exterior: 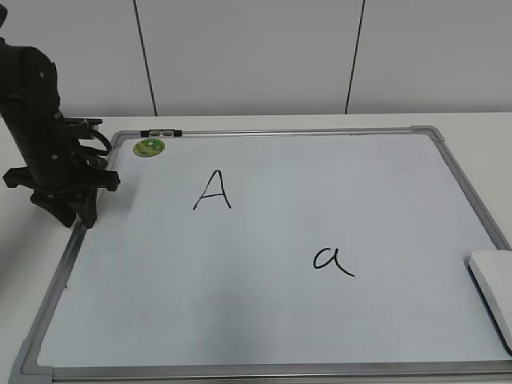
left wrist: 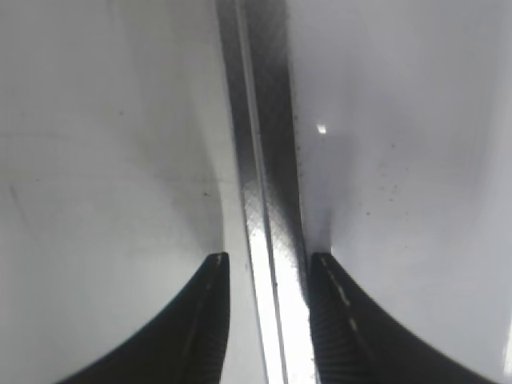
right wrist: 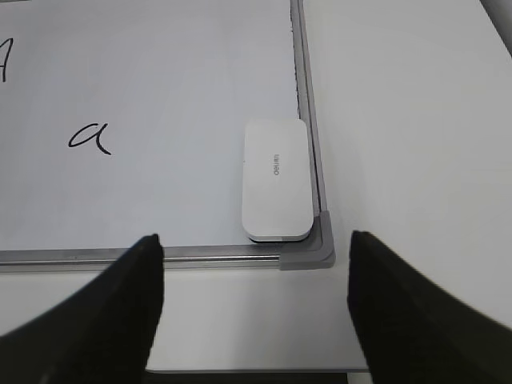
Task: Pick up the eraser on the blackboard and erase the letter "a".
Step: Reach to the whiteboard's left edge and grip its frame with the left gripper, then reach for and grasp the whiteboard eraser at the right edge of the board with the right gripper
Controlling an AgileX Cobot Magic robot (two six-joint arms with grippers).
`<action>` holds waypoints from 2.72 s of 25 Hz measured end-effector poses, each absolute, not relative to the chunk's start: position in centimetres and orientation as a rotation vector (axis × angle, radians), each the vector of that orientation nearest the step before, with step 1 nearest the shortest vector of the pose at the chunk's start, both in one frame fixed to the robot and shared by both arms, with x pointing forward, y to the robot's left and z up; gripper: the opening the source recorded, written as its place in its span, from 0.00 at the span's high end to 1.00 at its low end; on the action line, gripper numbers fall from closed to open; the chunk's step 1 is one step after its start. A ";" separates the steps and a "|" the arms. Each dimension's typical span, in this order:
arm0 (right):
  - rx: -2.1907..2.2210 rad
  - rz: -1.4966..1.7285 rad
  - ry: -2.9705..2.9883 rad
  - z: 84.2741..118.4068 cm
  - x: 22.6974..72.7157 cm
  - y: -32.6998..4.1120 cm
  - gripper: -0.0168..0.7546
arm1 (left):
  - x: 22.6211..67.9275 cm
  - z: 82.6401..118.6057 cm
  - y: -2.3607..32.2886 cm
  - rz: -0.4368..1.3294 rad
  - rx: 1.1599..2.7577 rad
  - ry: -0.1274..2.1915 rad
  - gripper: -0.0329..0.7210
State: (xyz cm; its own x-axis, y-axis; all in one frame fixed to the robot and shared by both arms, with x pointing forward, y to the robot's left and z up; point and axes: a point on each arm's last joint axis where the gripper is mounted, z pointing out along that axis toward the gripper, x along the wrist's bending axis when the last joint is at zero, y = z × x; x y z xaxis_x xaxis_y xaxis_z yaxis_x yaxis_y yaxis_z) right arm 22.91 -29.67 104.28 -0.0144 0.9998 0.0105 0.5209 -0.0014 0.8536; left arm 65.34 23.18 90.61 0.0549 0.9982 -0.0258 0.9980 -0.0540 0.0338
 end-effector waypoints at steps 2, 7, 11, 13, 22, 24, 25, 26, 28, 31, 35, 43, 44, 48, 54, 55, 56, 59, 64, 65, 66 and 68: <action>1.598 0.916 1.611 104.3 22.9 -29.7 0.29 | 65.4 90.6 23.4 0.001 2.237 2.140 0.63; 1.598 0.916 1.611 104.3 22.9 -29.7 0.29 | 65.5 90.6 24.2 -0.032 2.177 2.176 0.63; 1.598 0.916 1.611 104.3 22.9 -29.7 0.29 | 65.6 90.6 24.6 -0.039 2.155 2.189 0.63; 1.598 0.916 1.611 104.3 22.9 -29.7 0.29 | 65.6 90.6 24.6 -0.037 2.154 2.188 0.63; 1.596 0.915 1.613 104.3 22.9 -29.7 0.29 | 65.8 90.4 24.5 -0.040 2.150 2.189 0.67; 1.596 0.915 1.613 104.3 22.9 -29.7 0.29 | 65.8 90.4 24.5 -0.046 2.148 2.191 0.71; 1.596 0.915 1.613 104.3 22.9 -29.7 0.29 | 65.8 90.4 24.5 -0.048 2.145 2.191 0.74; 1.596 0.915 1.613 104.3 22.9 -29.7 0.29 | 65.8 90.4 24.4 -0.051 2.144 2.192 0.76; 1.596 0.915 1.613 104.3 22.9 -29.7 0.29 | 65.8 90.4 24.4 -0.053 2.143 2.193 0.82; 1.596 0.915 1.613 104.3 22.9 -29.7 0.29 | 65.8 90.4 24.4 -0.055 2.141 2.193 0.90; 1.597 0.923 1.615 104.3 22.9 -29.6 0.29 | 65.8 90.4 24.4 -0.060 2.131 2.199 0.92; 1.648 0.931 1.671 104.6 23.5 -29.2 0.29 | 65.8 90.4 24.4 -0.060 2.131 2.199 0.92; 1.675 0.905 1.698 104.8 23.9 -29.2 0.29 | 65.8 90.4 24.4 -0.060 2.131 2.199 0.92; 1.804 0.734 1.816 105.2 27.1 -29.5 0.29 | 65.8 90.4 24.4 -0.060 2.131 2.199 0.92; 1.973 0.521 1.973 104.8 32.1 -29.5 0.29 | 65.8 90.4 24.4 -0.059 2.134 2.199 0.91; 1.991 0.496 1.989 104.7 32.9 -29.5 0.29 | 65.8 90.4 24.4 -0.057 2.135 2.199 0.91; 2.013 0.460 2.009 104.6 33.9 -29.5 0.29 | 65.8 90.4 24.4 -0.057 2.135 2.199 0.91; 2.066 0.348 2.066 104.1 36.5 -29.7 0.29 | 65.8 90.4 24.4 -0.053 2.139 2.198 0.91; 2.123 0.202 2.141 103.2 41.1 -29.8 0.26 | 65.7 90.4 24.4 -0.054 2.141 2.199 0.91; 2.126 0.197 2.143 103.1 42.0 -29.8 0.23 | 65.7 90.4 24.4 -0.054 2.141 2.199 0.91; 2.128 0.191 2.148 102.8 42.8 -29.8 0.21 | 65.7 90.4 24.4 -0.054 2.141 2.199 0.91; 2.127 0.193 2.146 102.4 44.0 -29.8 0.17 | 65.7 90.4 24.4 -0.054 2.141 2.199 0.91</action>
State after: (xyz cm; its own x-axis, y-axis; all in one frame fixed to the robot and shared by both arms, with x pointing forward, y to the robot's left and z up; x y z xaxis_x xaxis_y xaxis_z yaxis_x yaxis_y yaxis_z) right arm 44.02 -29.83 102.40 -0.0097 0.9999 0.0087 0.9854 0.0080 0.1703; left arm 65.74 24.45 90.39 -0.0257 0.9967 -0.0764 0.9993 0.0277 0.0253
